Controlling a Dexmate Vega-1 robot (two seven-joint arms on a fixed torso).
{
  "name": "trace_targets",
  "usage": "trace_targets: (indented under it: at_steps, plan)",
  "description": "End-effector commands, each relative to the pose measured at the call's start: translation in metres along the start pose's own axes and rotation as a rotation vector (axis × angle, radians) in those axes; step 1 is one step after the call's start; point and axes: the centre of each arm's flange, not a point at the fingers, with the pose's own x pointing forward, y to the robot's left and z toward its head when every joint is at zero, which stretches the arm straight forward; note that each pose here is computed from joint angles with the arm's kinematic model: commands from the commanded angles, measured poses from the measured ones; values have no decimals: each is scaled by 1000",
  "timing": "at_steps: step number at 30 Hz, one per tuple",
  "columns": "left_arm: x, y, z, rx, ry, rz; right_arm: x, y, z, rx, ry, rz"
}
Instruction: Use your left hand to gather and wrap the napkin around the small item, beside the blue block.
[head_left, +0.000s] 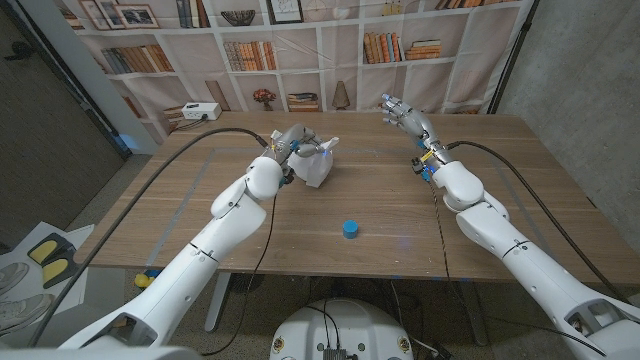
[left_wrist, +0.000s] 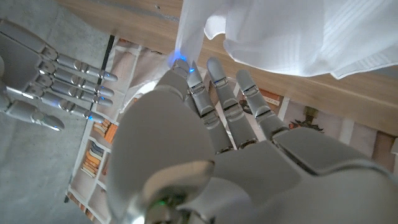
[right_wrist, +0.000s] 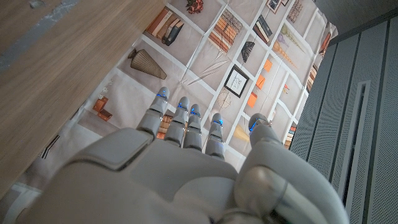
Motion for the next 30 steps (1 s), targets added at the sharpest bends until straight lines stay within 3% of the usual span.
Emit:
trace_targets:
  at_steps: [1, 7, 11, 14, 30]
  plan:
    - [-15, 19, -43, -515, 61, 152, 8, 4, 4, -18, 9, 18]
    - [-18, 23, -52, -638, 110, 230, 6, 5, 5, -26, 4, 19]
    - [-17, 26, -56, -723, 185, 240, 6, 5, 7, -27, 5, 14]
    - [-15, 30, -59, -781, 278, 234, 6, 6, 8, -34, 4, 16]
    - [-5, 30, -93, -1205, 504, 346, 3, 6, 11, -58, 16, 10]
